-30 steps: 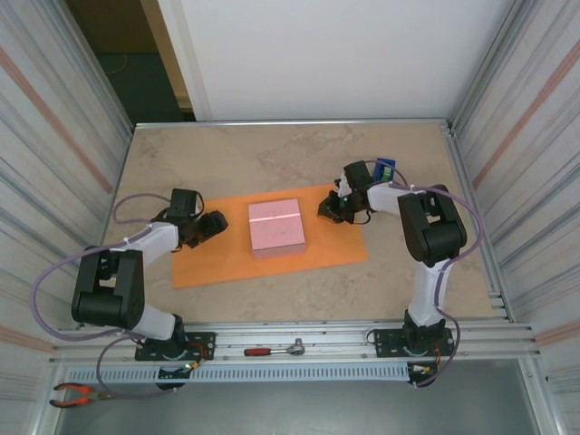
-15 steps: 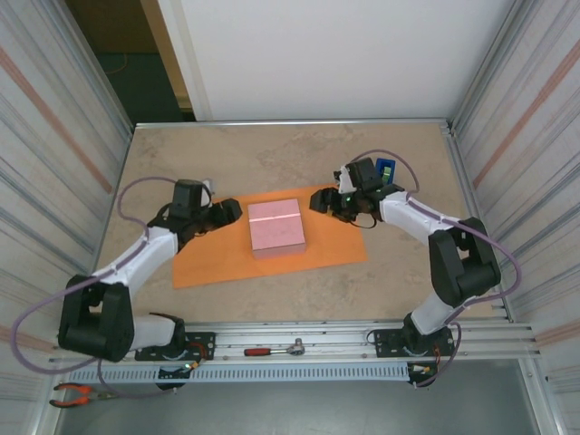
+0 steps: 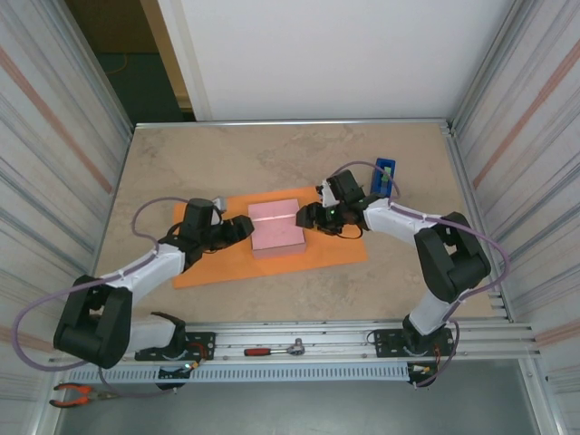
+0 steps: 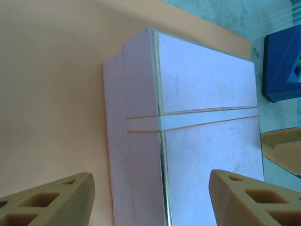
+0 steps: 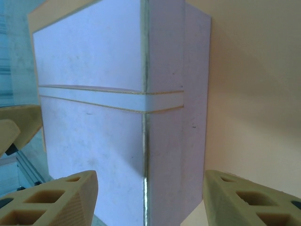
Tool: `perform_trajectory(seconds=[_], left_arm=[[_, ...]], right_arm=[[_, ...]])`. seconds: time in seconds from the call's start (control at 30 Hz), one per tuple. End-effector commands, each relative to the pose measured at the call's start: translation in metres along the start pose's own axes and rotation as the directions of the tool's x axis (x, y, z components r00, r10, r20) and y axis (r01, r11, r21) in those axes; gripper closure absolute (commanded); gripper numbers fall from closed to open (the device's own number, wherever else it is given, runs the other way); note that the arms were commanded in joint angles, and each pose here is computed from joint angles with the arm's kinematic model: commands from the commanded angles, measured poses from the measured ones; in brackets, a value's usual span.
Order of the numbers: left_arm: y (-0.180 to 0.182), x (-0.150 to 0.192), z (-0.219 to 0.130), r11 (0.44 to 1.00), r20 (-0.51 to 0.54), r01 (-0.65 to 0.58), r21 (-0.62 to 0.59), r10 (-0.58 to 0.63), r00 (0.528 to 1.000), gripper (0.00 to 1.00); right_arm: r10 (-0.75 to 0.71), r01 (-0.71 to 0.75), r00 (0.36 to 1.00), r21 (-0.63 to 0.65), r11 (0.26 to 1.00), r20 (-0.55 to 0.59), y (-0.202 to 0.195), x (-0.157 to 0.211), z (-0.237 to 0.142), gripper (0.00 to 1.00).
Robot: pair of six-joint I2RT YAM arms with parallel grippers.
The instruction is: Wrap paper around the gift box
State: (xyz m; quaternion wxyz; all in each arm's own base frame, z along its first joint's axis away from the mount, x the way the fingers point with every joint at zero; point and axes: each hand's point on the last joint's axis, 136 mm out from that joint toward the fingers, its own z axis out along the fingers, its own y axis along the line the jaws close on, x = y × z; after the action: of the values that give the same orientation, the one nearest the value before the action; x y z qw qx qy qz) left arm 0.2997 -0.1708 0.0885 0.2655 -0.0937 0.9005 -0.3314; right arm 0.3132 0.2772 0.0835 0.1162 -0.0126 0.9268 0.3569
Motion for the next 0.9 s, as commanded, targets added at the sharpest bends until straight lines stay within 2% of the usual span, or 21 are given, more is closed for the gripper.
perform_trajectory(seconds=[0.0,0.23,0.4,0.5,0.87], left_arm=[[-0.014,0.000,0.008,0.998,-0.014,-0.010,0.061,0.011,1.000,0.35],[-0.023,0.000,0.019,0.997,-0.042,-0.038,0.072,0.041,0.998,0.41],[-0.029,-0.004,0.022,0.995,-0.044,-0.048,0.089,0.052,0.998,0.50],[-0.032,-0.006,0.023,0.994,-0.045,-0.054,0.095,0.059,0.997,0.52],[-0.039,-0.018,0.019,0.992,-0.027,-0.094,0.080,0.097,0.995,0.53]], right_arm=[[0.001,-0.001,1.000,-0.020,1.000,0.019,0.009,-0.011,0.004,0.43],[0.005,-0.005,1.000,-0.028,1.000,0.005,0.011,-0.014,0.011,0.50],[0.001,-0.001,1.000,-0.042,0.999,-0.001,0.016,-0.015,0.016,0.64],[-0.002,0.002,1.000,-0.052,0.999,0.001,0.020,-0.017,0.017,0.69],[-0.005,0.007,1.000,-0.073,0.997,0.030,0.031,-0.028,0.015,0.71]])
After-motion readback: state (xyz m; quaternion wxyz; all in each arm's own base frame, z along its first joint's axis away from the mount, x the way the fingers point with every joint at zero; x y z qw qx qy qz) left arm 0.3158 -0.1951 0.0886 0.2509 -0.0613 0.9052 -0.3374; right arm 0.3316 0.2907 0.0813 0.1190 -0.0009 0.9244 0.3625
